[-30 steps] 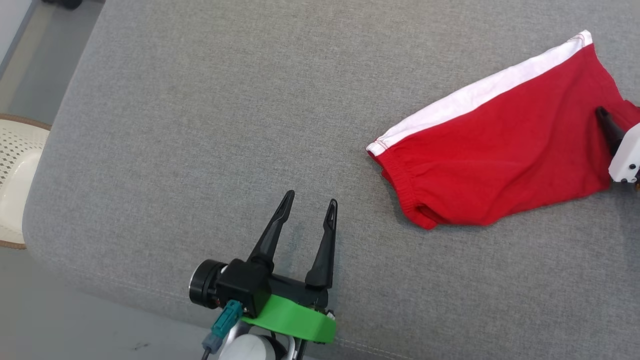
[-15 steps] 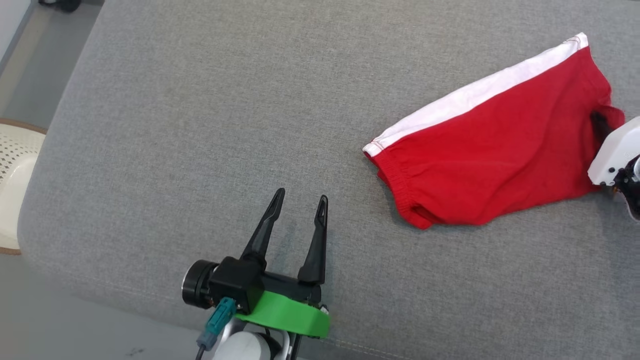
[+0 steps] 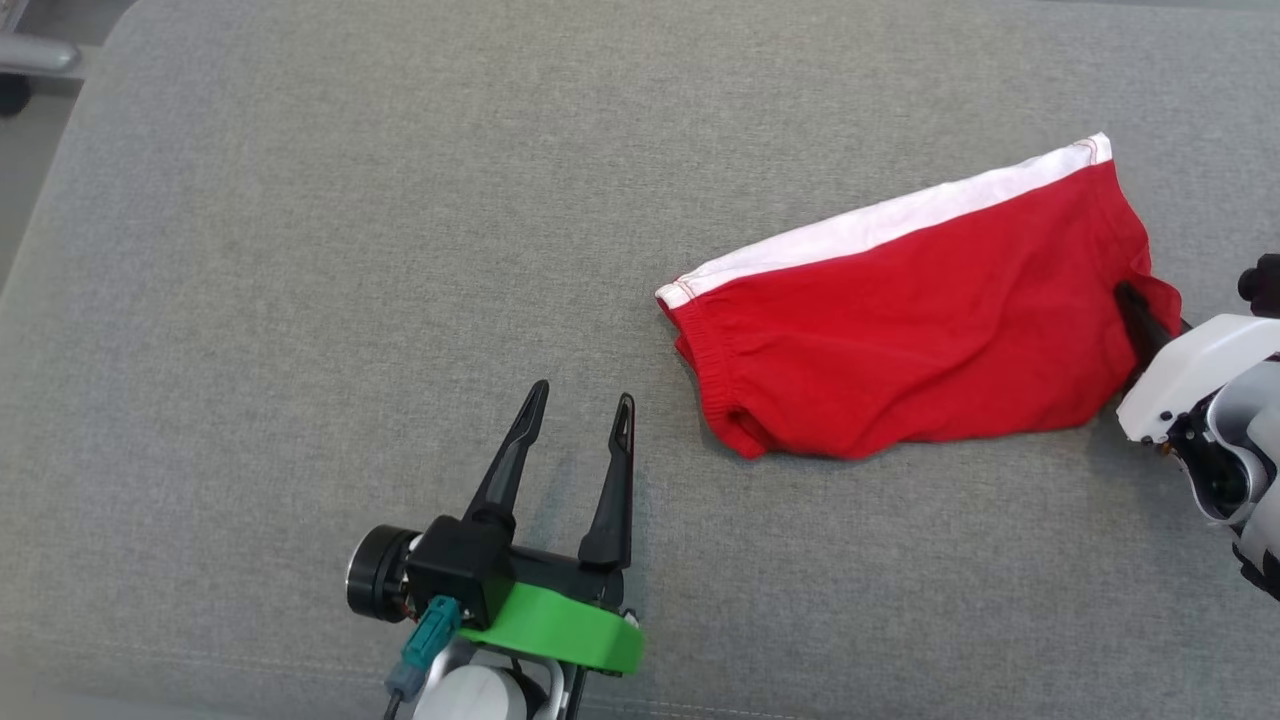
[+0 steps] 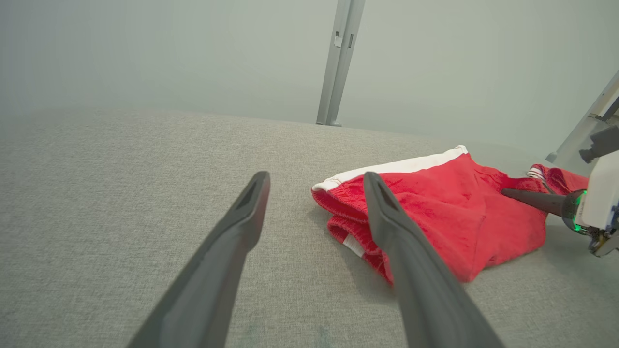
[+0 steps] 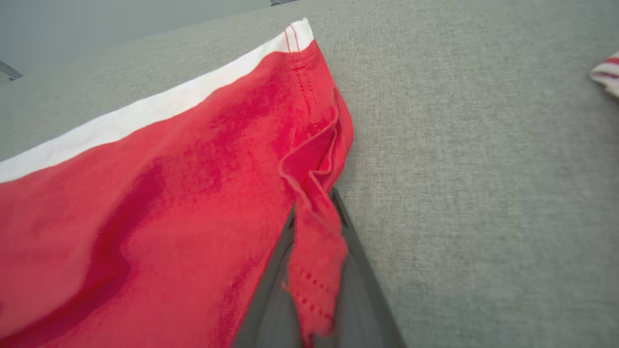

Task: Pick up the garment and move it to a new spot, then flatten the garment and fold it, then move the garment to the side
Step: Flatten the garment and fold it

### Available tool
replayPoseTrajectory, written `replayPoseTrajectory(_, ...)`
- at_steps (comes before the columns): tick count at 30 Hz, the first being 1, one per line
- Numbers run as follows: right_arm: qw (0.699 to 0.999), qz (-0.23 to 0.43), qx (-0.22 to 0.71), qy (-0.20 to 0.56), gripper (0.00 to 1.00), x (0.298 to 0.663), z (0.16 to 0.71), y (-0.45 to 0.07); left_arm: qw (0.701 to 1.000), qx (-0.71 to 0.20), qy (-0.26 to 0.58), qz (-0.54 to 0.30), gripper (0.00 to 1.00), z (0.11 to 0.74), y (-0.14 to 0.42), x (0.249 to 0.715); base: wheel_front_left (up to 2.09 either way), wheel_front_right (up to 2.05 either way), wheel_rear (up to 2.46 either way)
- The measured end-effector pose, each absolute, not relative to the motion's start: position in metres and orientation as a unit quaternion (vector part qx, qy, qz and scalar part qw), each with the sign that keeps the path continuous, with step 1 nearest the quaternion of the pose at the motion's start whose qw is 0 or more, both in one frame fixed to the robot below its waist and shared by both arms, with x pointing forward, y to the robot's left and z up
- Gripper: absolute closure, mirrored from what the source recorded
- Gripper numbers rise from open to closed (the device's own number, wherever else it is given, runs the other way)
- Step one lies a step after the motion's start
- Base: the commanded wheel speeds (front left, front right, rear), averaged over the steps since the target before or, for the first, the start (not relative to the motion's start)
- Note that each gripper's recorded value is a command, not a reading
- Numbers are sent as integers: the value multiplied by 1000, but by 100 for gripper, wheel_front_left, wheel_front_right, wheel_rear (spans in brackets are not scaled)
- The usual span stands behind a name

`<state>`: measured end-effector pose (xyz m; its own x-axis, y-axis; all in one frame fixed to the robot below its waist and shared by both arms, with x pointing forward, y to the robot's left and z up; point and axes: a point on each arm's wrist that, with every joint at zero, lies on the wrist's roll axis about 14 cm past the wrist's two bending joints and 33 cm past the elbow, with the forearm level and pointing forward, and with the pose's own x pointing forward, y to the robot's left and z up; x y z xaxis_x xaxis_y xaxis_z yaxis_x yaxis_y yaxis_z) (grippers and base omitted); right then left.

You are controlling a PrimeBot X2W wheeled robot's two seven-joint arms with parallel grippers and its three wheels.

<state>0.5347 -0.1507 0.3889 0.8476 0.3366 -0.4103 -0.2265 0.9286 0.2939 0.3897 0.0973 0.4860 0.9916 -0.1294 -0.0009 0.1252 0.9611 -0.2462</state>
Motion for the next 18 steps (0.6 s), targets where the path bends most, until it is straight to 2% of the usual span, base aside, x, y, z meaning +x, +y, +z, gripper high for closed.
replayPoseTrajectory(9, 963, 94, 130, 218, 100, 508, 402, -199, 988, -129, -2, -89, 0, 494, 81, 388, 0, 0, 0)
replayPoseTrajectory(18, 970, 115, 124, 175, 100, 506, 433, -193, 986, -133, -12, -100, 0, 503, 75, 383, 0, 0, 0)
